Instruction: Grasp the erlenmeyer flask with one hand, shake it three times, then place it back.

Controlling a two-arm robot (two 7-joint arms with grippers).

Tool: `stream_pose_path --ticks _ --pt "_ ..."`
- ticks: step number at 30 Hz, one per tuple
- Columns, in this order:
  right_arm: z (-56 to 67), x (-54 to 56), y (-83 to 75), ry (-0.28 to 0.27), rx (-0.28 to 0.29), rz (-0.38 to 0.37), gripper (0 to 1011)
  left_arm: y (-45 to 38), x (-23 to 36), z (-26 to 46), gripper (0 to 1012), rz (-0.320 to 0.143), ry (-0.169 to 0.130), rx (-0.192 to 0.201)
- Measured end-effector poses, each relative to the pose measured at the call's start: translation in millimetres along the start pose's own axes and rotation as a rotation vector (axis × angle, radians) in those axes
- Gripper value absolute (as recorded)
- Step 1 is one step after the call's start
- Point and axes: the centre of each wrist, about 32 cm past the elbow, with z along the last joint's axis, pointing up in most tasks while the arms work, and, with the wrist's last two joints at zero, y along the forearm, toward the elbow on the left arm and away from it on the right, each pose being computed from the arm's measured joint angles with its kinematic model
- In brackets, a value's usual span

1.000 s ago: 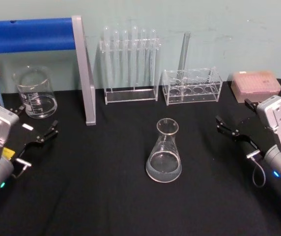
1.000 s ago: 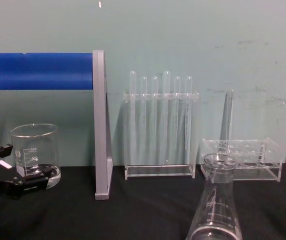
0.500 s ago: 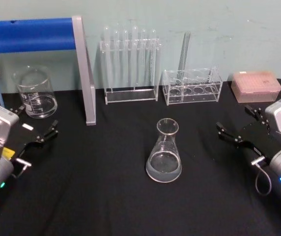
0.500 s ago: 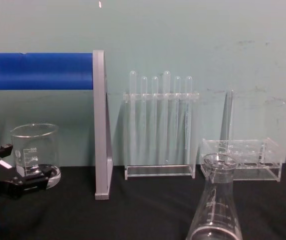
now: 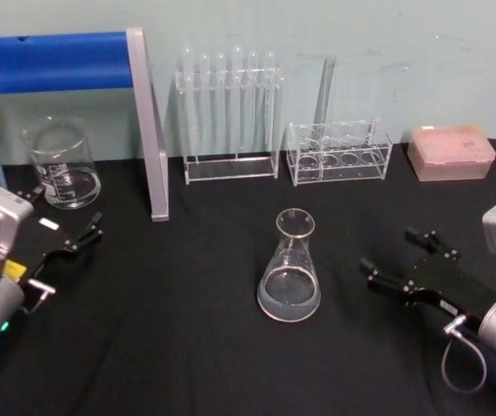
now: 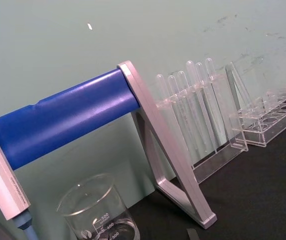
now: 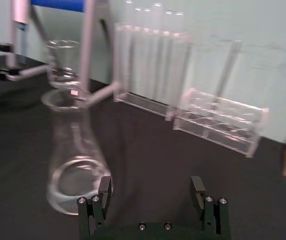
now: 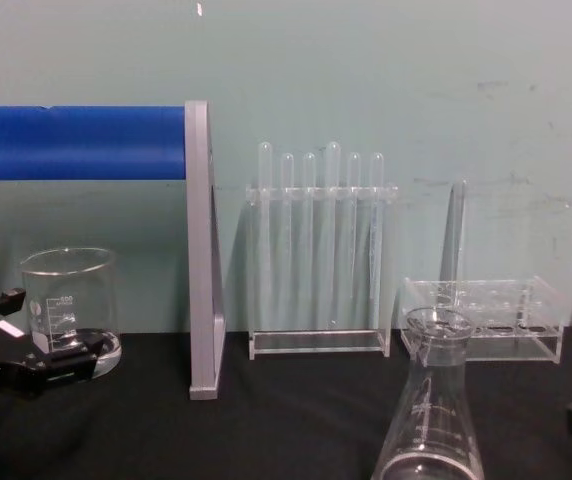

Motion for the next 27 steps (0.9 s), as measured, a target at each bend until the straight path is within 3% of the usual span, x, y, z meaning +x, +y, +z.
stream_pose_path --ticks 8,13,27 --pt "3.8 -13.9 -1.7 0.055 0.027 0.114 1000 0.0 0.0 0.0 1001 0.000 0.000 0.000" --pt "4.2 -20.9 3.7 0.072 0.050 0.145 1000 0.0 0.0 0.0 1001 0.000 0.000 0.000" --pt "3.3 -36.1 34.2 0.090 0.089 0.152 1000 0.0 0.0 0.0 1001 0.000 0.000 0.000"
